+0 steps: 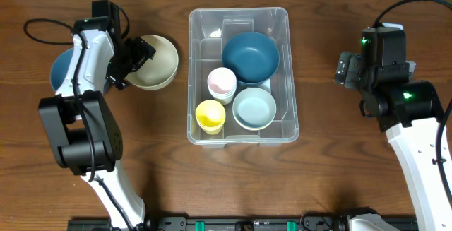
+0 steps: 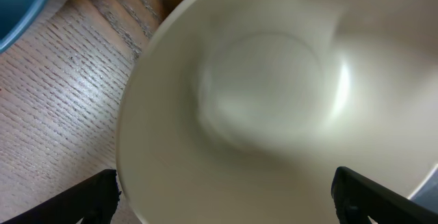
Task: Pack container
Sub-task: 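Move the left gripper back left over the cream bowl, then lower the left gripper onto the cream bowl rim and close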
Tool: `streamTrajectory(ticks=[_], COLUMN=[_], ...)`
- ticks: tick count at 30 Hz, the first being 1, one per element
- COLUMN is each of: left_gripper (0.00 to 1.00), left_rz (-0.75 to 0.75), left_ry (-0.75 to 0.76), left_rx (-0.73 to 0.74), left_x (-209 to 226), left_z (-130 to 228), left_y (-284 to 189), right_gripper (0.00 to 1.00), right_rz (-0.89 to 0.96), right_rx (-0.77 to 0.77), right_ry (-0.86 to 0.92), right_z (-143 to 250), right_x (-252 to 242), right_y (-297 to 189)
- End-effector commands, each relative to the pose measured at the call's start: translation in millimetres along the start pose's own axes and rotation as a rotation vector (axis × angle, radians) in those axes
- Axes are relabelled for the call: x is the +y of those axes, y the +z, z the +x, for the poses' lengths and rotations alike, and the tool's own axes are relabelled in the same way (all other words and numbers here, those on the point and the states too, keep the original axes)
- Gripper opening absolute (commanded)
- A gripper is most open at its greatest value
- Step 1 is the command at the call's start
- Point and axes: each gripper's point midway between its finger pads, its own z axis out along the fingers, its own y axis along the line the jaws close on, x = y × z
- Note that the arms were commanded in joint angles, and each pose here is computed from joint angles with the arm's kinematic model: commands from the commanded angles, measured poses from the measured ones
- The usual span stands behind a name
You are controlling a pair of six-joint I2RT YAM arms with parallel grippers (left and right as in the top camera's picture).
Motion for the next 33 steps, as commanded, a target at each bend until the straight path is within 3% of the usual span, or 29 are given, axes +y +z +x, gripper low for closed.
streamTrajectory(ticks=[1, 13, 17, 20, 23, 27, 33], left_gripper=[1.0, 0.9, 0.73, 0.4, 0.2, 0.07, 0.06], left_rz=[0.0, -0.111, -0.11, -0.11, -0.11, -0.102, -0.048], left_ry=[-0.023, -0.055, -0.075, -0.078, -0.078, -0.077, -0.048], left_rx=[0.005, 0.01, 0.008, 0.008, 0.006, -0.002, -0.06], left_x=[2.1, 39.5, 41.6, 42.8, 42.9, 40.8, 25.9], left_z=[0.5, 12.6, 11.0, 10.0, 9.7, 7.9, -4.4], left_y=[-1.9, 32.5, 32.5, 32.2, 31.5, 28.1, 4.8], right_gripper=[0.99, 0.99, 0.99, 0.99, 0.99, 0.99, 0.99], right_rz=[0.009, 0.009, 0.009, 0.009, 0.009, 0.009, 0.009], right_rx=[-0.022, -0.022, -0.022, -0.022, -0.022, -0.022, -0.022], right_ry=[0.022, 0.023, 0.022, 0.022, 0.022, 0.022, 0.022], right_z=[-6.5, -6.5, -6.5, -6.5, -6.5, -6.5, -6.5], right_x=[-5.2, -5.2, -5.2, -5.1, -5.2, -5.2, -5.2], right_y=[-5.5, -5.5, -5.5, -5.5, -5.5, -5.5, -5.5])
